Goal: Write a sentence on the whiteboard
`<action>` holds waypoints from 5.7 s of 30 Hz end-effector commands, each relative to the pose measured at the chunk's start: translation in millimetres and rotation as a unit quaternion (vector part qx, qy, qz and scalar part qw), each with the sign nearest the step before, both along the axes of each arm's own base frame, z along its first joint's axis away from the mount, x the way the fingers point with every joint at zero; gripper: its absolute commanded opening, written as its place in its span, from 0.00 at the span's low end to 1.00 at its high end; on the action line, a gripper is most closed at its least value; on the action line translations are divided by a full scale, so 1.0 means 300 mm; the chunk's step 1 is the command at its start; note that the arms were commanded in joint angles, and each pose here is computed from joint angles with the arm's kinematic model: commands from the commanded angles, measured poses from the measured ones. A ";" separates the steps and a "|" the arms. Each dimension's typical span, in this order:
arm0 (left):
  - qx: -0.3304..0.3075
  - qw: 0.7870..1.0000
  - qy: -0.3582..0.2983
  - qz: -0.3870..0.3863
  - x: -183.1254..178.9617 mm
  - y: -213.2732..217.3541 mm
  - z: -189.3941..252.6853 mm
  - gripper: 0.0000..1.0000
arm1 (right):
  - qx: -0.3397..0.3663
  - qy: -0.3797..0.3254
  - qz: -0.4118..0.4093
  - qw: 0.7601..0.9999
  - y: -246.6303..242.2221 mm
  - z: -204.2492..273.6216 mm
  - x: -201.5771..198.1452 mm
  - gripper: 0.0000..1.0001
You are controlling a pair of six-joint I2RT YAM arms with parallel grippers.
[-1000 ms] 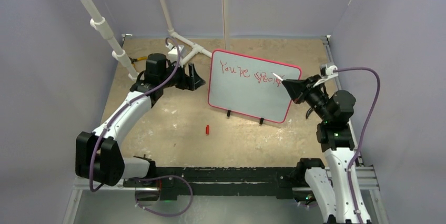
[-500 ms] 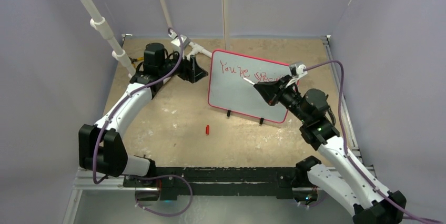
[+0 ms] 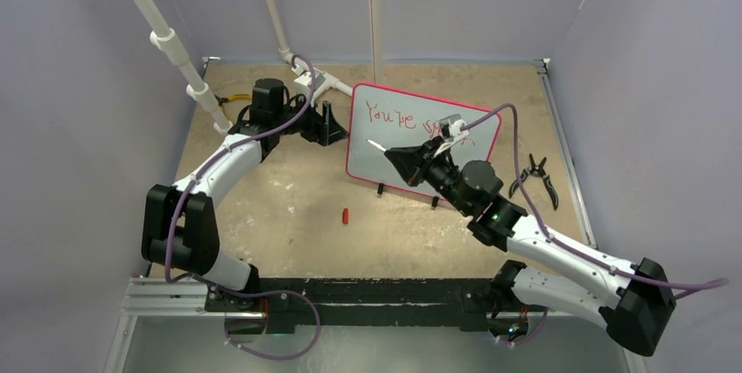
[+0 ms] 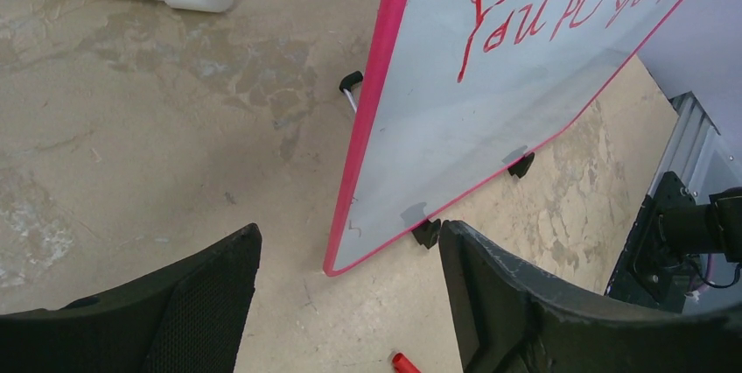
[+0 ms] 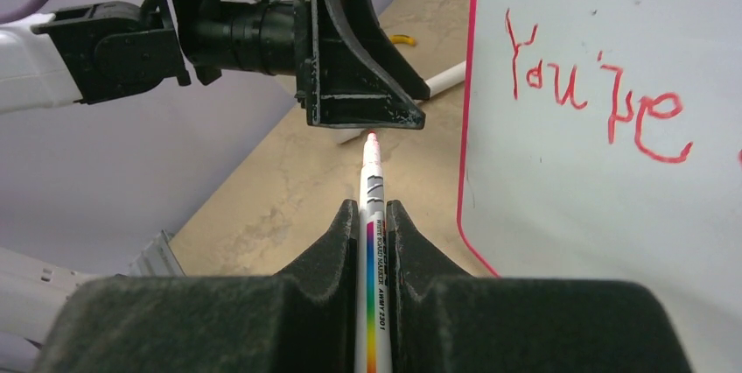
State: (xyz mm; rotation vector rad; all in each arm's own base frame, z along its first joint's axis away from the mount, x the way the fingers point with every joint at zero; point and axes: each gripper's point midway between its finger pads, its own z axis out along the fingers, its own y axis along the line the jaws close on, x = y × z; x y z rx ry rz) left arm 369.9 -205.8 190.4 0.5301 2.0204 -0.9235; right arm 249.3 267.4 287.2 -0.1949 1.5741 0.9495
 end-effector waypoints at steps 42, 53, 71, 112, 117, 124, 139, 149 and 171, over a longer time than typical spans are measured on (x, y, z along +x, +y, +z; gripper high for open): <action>-0.005 0.998 0.034 -0.045 0.030 -0.127 -0.134 0.45 | -0.021 -0.017 -0.129 0.991 0.047 -0.102 0.204 0.00; 0.004 0.999 0.022 -0.038 0.040 -0.119 -0.127 0.29 | -0.058 -0.004 -0.125 0.990 0.109 -0.177 0.251 0.00; 0.009 0.999 0.016 -0.034 0.045 -0.115 -0.123 0.15 | -0.083 0.020 -0.163 0.983 0.091 -0.242 0.289 0.00; 0.016 0.999 0.009 -0.026 0.051 -0.105 -0.122 0.00 | -0.063 0.019 -0.184 0.981 0.043 -0.198 0.265 0.00; 0.018 0.999 0.008 -0.028 0.049 -0.108 -0.125 0.00 | -0.060 0.016 -0.183 0.981 0.050 -0.193 0.268 0.00; 0.020 0.999 0.004 -0.028 0.050 -0.110 -0.122 0.00 | -0.068 0.021 -0.189 0.979 0.049 -0.208 0.277 0.00; 0.021 0.999 -0.001 -0.027 0.048 -0.109 -0.113 0.00 | -0.088 0.033 -0.194 0.976 0.055 -0.266 0.291 0.00; 0.022 0.999 -0.005 -0.026 0.048 -0.108 -0.106 0.00 | -0.100 0.045 -0.185 0.977 0.058 -0.308 0.279 0.00; 0.023 0.999 -0.003 -0.022 0.048 -0.105 -0.109 0.00 | -0.084 0.044 -0.192 0.977 0.005 -0.250 0.240 0.00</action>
